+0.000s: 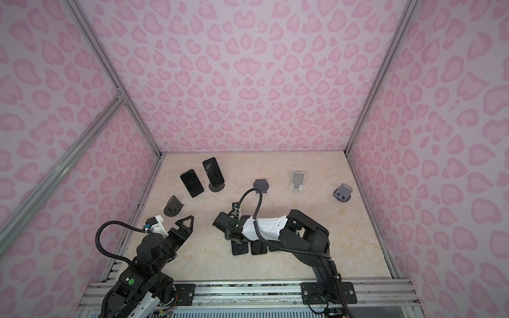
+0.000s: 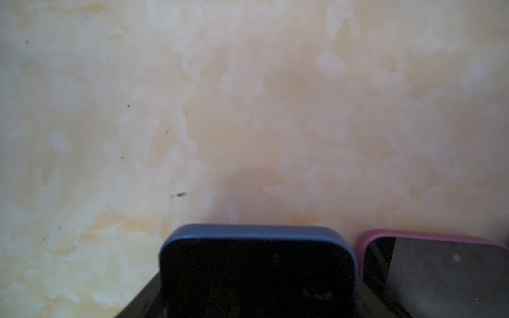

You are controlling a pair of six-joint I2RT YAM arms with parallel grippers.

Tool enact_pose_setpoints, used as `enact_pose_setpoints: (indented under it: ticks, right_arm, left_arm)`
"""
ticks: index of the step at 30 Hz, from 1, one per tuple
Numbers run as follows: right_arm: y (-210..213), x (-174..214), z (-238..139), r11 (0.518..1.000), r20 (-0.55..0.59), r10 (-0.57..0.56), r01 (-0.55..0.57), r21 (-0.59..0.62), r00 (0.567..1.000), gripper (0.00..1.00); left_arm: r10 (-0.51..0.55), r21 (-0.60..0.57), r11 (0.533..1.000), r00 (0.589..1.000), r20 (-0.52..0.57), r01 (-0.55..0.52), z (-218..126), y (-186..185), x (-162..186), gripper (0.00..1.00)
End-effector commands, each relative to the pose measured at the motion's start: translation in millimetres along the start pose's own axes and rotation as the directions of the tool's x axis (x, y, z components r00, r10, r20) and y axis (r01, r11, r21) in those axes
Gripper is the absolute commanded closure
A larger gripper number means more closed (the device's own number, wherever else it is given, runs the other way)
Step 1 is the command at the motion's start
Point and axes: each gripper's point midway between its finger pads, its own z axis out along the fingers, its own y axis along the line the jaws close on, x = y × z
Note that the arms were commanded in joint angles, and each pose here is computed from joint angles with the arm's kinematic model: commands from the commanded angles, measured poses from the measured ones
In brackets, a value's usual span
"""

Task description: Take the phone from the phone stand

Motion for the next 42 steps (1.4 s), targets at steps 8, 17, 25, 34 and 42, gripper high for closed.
enact_pose_setpoints:
  ticks: [8, 17, 25, 34, 42]
  right_arm:
    - [-6.4, 15.5, 9.1, 1.000, -0.034, 0.016, -0.015, 0.022, 0.999, 0.25]
    - [-10.6, 12.8, 5.9, 1.000, -0.026, 0.023, -0.022, 0.015, 0.999, 0.22]
    - [-8.2, 15.3, 4.4, 1.000, -0.029, 0.029, -0.029, -0.010, 0.999, 0.22]
    - [-3.5, -2.7, -17.6, 0.999, 0.017, 0.007, -0.006, -0.040, 1.000, 0.22]
    - [-8.1, -41.1, -73.0, 0.994, 0.165, -0.024, 0.042, -0.102, 0.986, 0.13]
  left_arm:
    - [-0.033, 0.027, 0.999, 0.999, 0.012, 0.032, 1.9, -10.8, -5.4, 0.03]
    - [-0.014, 0.034, 0.999, 1.000, 0.003, 0.014, 0.9, -20.9, -8.6, 0.03]
    - [-0.011, 0.029, 1.000, 1.000, -0.025, 0.012, 1.5, -26.5, -7.1, 0.03]
    - [-0.002, 0.029, 1.000, 1.000, -0.028, 0.002, 3.5, -34.3, -10.3, 0.03]
    - [0.157, -0.077, 0.985, 0.988, 0.000, -0.156, 8.2, -50.9, -35.1, 0.13]
